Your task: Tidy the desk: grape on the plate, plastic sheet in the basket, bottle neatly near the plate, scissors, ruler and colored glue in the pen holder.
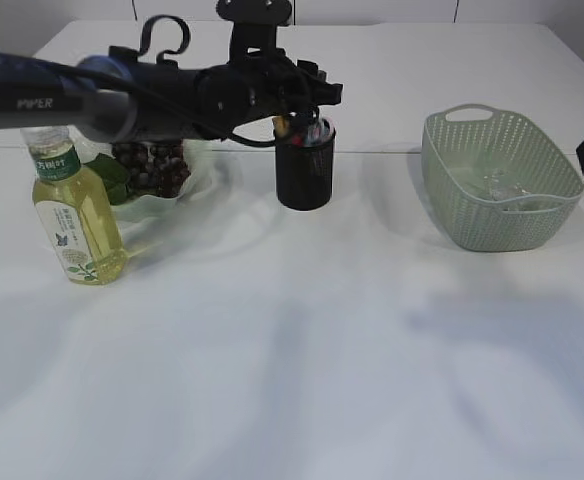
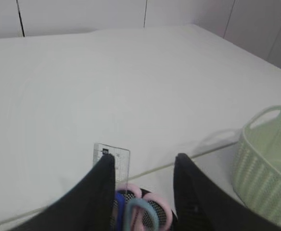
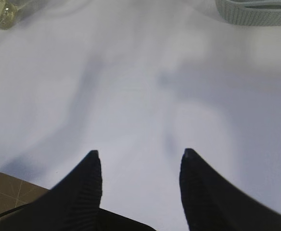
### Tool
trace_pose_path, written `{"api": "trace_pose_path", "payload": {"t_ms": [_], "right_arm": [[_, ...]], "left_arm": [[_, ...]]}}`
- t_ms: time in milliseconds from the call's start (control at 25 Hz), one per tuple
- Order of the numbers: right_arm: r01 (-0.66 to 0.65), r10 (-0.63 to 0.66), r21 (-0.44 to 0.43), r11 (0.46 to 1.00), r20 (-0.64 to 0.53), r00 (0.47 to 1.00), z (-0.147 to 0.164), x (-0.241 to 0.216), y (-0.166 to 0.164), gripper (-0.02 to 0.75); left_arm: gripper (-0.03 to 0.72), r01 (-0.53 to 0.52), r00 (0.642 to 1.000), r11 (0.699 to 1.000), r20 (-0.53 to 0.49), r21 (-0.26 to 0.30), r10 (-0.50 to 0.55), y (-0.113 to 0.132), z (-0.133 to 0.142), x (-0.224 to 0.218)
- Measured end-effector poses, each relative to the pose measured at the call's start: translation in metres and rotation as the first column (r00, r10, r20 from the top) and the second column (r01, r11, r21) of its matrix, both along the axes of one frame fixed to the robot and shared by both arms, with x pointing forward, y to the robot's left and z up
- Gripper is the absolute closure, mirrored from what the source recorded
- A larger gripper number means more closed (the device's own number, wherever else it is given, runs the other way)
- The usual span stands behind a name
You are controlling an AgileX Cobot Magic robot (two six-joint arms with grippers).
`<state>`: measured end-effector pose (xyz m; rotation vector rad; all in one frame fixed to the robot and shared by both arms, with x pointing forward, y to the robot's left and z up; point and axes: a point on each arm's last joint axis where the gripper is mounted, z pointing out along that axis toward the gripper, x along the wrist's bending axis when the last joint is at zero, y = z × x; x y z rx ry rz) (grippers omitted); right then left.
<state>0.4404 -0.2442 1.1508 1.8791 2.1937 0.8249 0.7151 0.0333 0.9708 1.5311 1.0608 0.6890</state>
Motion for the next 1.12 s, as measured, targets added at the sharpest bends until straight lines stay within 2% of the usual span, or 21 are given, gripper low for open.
{"api": "trace_pose_path", "payload": {"t_ms": [160,360,480,560,720,840,960,1040,1120], "right_arm": [[0.0,0.0,0.0,1.0,0.0,1.0,0.0,0.0,0.0,0.321],[0.018,-0.018,0.009,1.0,-0.007,1.0,0.0,0.0,0.0,0.316],[0.029,-0.029,0.015,0.999,-0.011,1.0,0.0,0.0,0.0,0.262],[0.032,-0.032,0.017,0.999,-0.014,0.999,0.0,0.0,0.0,0.206],[0.029,-0.028,0.013,1.0,-0.034,0.999,-0.001,-0.002,0.0,0.171],[0.024,-0.023,0.008,1.0,-0.054,0.998,-0.002,-0.004,0.0,0.164],[0.022,-0.022,0.007,1.0,-0.06,0.998,-0.002,-0.004,0.0,0.164],[0.02,-0.02,0.006,1.0,-0.06,0.998,-0.002,-0.004,0.0,0.164],[0.017,-0.016,0.006,1.0,-0.059,0.998,-0.002,-0.004,0.0,0.163]], "left_arm": [[0.385,0.034,0.998,0.999,-0.063,0.03,-0.032,0.003,0.03,-0.011],[0.37,0.094,0.986,0.991,-0.144,0.091,-0.08,0.013,0.087,-0.037],[0.337,0.12,0.977,0.983,-0.191,0.139,-0.093,0.025,0.126,-0.06],[0.33,0.092,0.972,0.981,-0.229,0.168,-0.052,0.038,0.15,-0.075],[0.326,-0.071,0.954,0.951,-0.257,0.302,0.153,0.073,0.185,-0.1],[0.327,-0.174,0.904,0.912,-0.307,0.372,0.297,0.102,0.201,-0.117],[0.335,-0.207,0.839,0.88,-0.385,0.429,0.385,0.128,0.212,-0.134],[0.356,-0.148,0.8,0.884,-0.472,0.444,0.37,0.137,0.213,-0.146],[0.379,-0.061,0.791,0.906,-0.533,0.419,0.3,0.136,0.214,-0.155]]}}
